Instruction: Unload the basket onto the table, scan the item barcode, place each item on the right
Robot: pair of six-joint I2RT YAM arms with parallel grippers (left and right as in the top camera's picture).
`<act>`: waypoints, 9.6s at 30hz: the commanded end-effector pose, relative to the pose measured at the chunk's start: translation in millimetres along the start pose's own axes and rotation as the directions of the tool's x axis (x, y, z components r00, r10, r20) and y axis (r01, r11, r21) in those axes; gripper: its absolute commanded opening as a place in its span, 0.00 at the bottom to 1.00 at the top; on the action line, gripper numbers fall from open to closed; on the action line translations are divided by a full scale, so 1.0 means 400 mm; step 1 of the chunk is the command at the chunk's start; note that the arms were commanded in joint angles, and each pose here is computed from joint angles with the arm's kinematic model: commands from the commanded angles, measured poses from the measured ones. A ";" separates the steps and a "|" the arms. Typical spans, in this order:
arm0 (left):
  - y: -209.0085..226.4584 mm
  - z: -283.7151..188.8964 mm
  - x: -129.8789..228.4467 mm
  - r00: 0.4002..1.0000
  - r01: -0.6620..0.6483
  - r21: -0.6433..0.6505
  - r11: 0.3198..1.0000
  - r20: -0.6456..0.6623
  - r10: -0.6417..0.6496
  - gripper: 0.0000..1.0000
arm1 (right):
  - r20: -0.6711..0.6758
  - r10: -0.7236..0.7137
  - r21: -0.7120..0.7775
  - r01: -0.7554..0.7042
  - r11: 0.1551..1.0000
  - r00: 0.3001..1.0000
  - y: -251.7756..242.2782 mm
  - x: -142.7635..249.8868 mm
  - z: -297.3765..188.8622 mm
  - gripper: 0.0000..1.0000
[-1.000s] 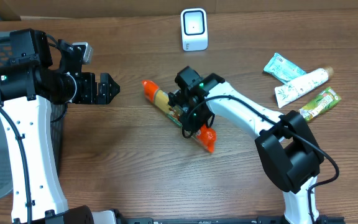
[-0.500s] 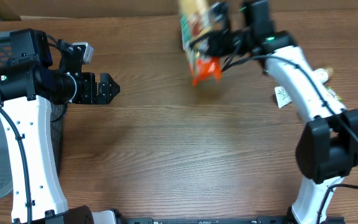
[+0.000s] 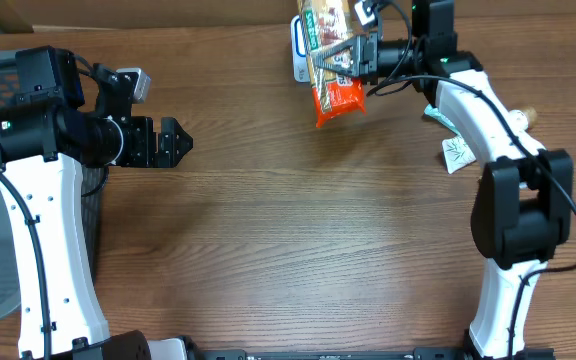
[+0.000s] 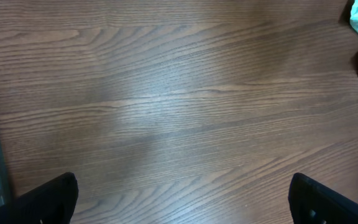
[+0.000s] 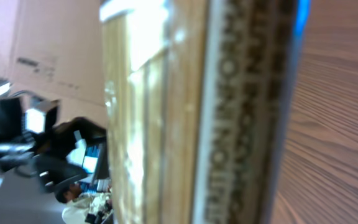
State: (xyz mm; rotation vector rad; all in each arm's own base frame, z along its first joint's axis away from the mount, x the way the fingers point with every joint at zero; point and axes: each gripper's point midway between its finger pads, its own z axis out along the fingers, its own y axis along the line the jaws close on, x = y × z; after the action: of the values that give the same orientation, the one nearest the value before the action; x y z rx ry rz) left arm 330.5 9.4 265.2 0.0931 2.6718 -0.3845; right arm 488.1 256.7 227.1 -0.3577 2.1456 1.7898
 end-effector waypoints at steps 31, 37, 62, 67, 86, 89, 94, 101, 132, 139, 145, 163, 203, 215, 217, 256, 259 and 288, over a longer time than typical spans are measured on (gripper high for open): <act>-0.009 -0.005 -0.009 0.999 -0.031 0.009 0.999 0.012 0.031 1.00 | -0.024 -0.110 0.177 0.113 0.978 0.994 -0.221 0.039 0.079 0.04; -0.009 -0.005 -0.009 0.999 -0.032 0.009 0.999 0.013 0.031 1.00 | -0.026 -0.101 0.182 0.104 0.978 0.995 -0.230 0.048 0.080 0.04; -0.009 -0.005 -0.009 0.999 -0.032 0.009 0.999 0.013 0.031 1.00 | -0.036 -0.022 0.050 0.024 0.998 0.999 -0.171 0.045 0.072 0.04; -0.009 -0.005 -0.009 0.999 -0.031 0.010 0.999 0.013 0.031 1.00 | -0.047 0.007 -0.053 -0.010 0.999 0.999 -0.126 0.028 0.039 0.04; -0.009 -0.005 -0.009 0.999 -0.032 0.009 0.999 0.013 0.031 1.00 | -0.185 0.365 -0.166 -0.395 0.904 0.913 -0.051 0.003 -0.090 0.04; -0.009 -0.005 -0.009 0.999 -0.032 0.009 0.999 0.013 0.031 0.99 | -0.196 0.388 -0.163 -0.420 0.893 0.901 -0.045 0.002 -0.091 0.04; -0.009 -0.005 -0.009 0.999 -0.032 0.009 0.999 0.013 0.031 0.99 | -0.207 0.445 -0.149 -0.478 0.866 0.871 -0.042 -0.001 -0.091 0.04; -0.009 -0.005 -0.009 0.999 -0.031 0.010 0.999 0.013 0.031 1.00 | -0.211 0.481 -0.138 -0.513 0.847 0.851 -0.022 -0.016 -0.093 0.04; -0.009 -0.005 -0.009 0.999 -0.031 0.010 0.999 0.013 0.031 0.99 | -0.129 0.350 -0.168 -0.368 0.915 0.928 -0.001 -0.053 -0.087 0.04; -0.009 -0.005 -0.009 0.999 -0.031 0.010 0.999 0.013 0.031 1.00 | -0.067 0.119 -0.188 -0.130 0.974 0.991 -0.005 -0.055 -0.066 0.04; -0.009 -0.005 -0.009 0.999 -0.031 0.010 0.999 0.013 0.031 1.00 | -0.048 -0.006 -0.186 -0.003 0.982 0.999 -0.015 -0.040 -0.025 0.04; -0.009 -0.005 -0.009 0.999 -0.031 0.010 0.999 0.013 0.031 1.00 | 0.092 -0.146 0.058 0.141 0.988 0.985 -0.169 -0.056 0.041 0.04; -0.009 -0.005 -0.009 0.999 -0.031 0.009 0.999 0.012 0.031 0.99 | 0.052 -0.098 0.000 0.098 0.995 0.994 -0.257 -0.010 0.082 0.04; -0.009 -0.005 -0.009 0.999 -0.031 0.010 0.999 0.013 0.031 0.99 | 0.064 -0.102 0.013 0.101 0.995 0.993 -0.262 -0.016 0.081 0.04; -0.009 -0.005 -0.009 0.999 -0.032 0.009 0.999 0.013 0.031 0.99 | 0.065 -0.106 0.012 0.106 0.994 0.992 -0.261 -0.017 0.081 0.04; -0.009 -0.005 -0.009 0.999 -0.032 0.009 0.999 0.013 0.031 1.00 | 0.055 -0.239 0.191 0.225 0.955 0.970 -0.036 -0.041 -0.051 0.04; -0.009 -0.005 -0.009 0.999 -0.032 0.009 0.999 0.013 0.031 0.99 | 0.033 -0.332 0.222 0.316 0.922 0.943 0.094 -0.022 -0.102 0.04; -0.009 -0.005 -0.009 0.999 -0.032 0.009 0.999 0.013 0.031 0.99 | 0.748 -0.278 0.556 -0.797 -0.233 0.603 -0.173 0.351 -0.779 0.04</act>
State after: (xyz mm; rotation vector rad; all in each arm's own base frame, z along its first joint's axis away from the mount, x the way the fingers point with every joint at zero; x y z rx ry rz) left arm 330.5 9.4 265.2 0.0931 2.6718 -0.3845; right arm 361.4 -46.0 145.2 1.2278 2.3374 -0.3679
